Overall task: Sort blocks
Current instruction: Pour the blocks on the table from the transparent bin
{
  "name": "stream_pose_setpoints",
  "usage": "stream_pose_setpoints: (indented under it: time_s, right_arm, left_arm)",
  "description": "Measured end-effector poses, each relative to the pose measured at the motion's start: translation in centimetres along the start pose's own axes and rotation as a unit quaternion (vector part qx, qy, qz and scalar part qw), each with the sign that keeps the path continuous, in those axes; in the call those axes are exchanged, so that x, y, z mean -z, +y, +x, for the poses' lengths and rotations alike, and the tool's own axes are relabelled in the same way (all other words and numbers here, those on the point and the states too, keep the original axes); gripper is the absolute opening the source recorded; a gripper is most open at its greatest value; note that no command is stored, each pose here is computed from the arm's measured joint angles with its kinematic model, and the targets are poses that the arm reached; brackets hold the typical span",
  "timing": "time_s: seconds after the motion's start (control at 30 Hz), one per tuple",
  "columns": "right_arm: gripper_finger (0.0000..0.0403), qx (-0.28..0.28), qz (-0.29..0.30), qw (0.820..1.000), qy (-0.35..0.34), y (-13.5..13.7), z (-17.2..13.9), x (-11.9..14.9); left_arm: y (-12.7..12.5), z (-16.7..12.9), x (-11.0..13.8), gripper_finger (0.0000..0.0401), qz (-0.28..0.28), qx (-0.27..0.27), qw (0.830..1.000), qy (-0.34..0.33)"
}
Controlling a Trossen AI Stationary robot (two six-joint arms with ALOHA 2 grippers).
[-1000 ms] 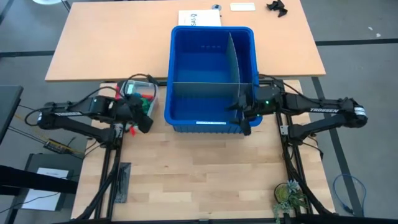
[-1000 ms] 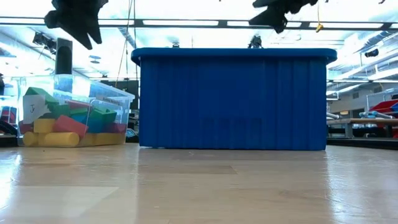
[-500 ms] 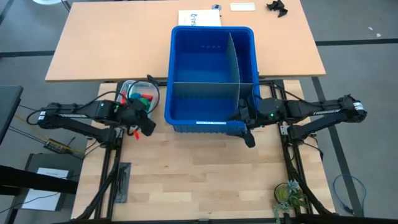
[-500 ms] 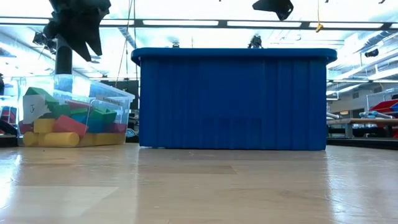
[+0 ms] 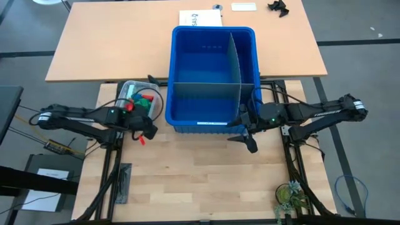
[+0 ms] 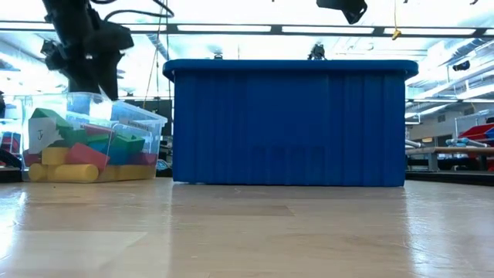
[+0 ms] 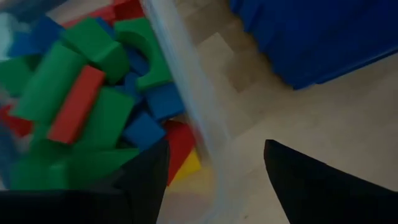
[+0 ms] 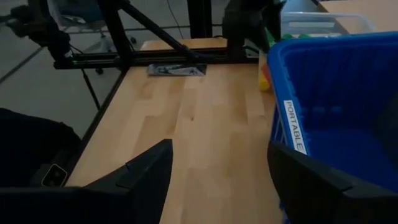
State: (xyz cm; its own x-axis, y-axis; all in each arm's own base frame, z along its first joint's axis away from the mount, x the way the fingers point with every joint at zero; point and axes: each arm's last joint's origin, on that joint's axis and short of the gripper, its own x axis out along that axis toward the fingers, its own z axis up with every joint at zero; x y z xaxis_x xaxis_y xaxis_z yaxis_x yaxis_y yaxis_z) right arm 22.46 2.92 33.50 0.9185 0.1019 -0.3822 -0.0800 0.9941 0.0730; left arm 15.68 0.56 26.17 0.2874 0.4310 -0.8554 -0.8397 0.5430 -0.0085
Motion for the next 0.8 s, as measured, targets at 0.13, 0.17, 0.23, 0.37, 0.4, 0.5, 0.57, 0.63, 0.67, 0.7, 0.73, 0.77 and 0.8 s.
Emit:
stream_pose_setpoints:
  time_s: [0.13, 0.17, 0.23, 0.37, 0.4, 0.5, 0.57, 0.63, 0.67, 0.7, 0.73, 0.77, 0.8]
  right_arm:
    - [0.0250, 0.000, 0.001, 1.000, 0.000, 0.0, 0.0, 0.0]
    - [0.0248, 0.000, 0.000, 1.000, 0.000, 0.0, 0.0, 0.0]
    - [0.0244, 0.000, 0.000, 1.000, -0.001, 0.0, 0.0, 0.0]
    - [0.0235, 0.000, 0.000, 1.000, -0.001, 0.0, 0.0, 0.0]
    - [0.0233, 0.000, 0.000, 1.000, -0.001, 0.0, 0.0, 0.0]
    - [0.0225, 0.000, 0.000, 1.000, -0.001, 0.0, 0.0, 0.0]
    - [0.0218, 0.000, 0.000, 1.000, 0.000, 0.0, 0.0, 0.0]
    - [0.0211, 0.000, 0.004, 1.000, -0.001, 0.0, 0.0, 0.0]
    - [0.0207, -0.001, 0.009, 1.000, 0.000, 0.0, 0.0, 0.0]
    - [0.0203, -0.001, 0.013, 1.000, 0.000, 0.0, 0.0, 0.0]
    - [0.0199, -0.002, 0.017, 1.000, 0.001, 0.0, 0.0, 0.0]
    - [0.0195, -0.002, 0.019, 1.000, 0.003, 0.0, 0.0, 0.0]
    - [0.0192, -0.002, 0.021, 1.000, 0.006, 0.0, 0.0, 0.1]
  left_arm:
    - [-0.2, 1.5, 0.8, 0.0254, -0.004, 0.008, 1.000, -0.003]
    - [-0.3, 1.9, 1.0, 0.0247, -0.004, 0.008, 1.000, -0.003]
    - [-0.2, 2.3, 1.2, 0.0228, -0.004, 0.006, 1.000, -0.005]
    - [-0.1, 2.4, 1.4, 0.0164, -0.016, 0.001, 1.000, -0.002]
    - [-0.2, 2.4, 1.3, 0.0144, -0.018, 0.006, 1.000, 0.000]
    - [-0.5, 2.1, 1.0, 0.0085, -0.028, 0.022, 0.999, 0.001]
    - [-0.6, 1.8, 1.0, 0.0056, -0.035, 0.027, 0.999, 0.004]
    - [-0.6, 1.5, 1.2, 0.0053, -0.053, 0.030, 0.998, 0.013]
    - [-0.7, 1.4, 1.3, 0.0053, -0.064, 0.032, 0.997, 0.018]
    - [-0.8, 1.3, 1.6, 0.0053, -0.073, 0.033, 0.997, 0.022]
    - [-0.9, 1.2, 1.8, 0.0053, -0.082, 0.036, 0.996, 0.025]
    - [-1.0, 1.0, 1.9, 0.0053, -0.092, 0.040, 0.995, 0.026]
    - [-1.2, 0.9, 2.1, 0.0053, -0.101, 0.045, 0.994, 0.027]
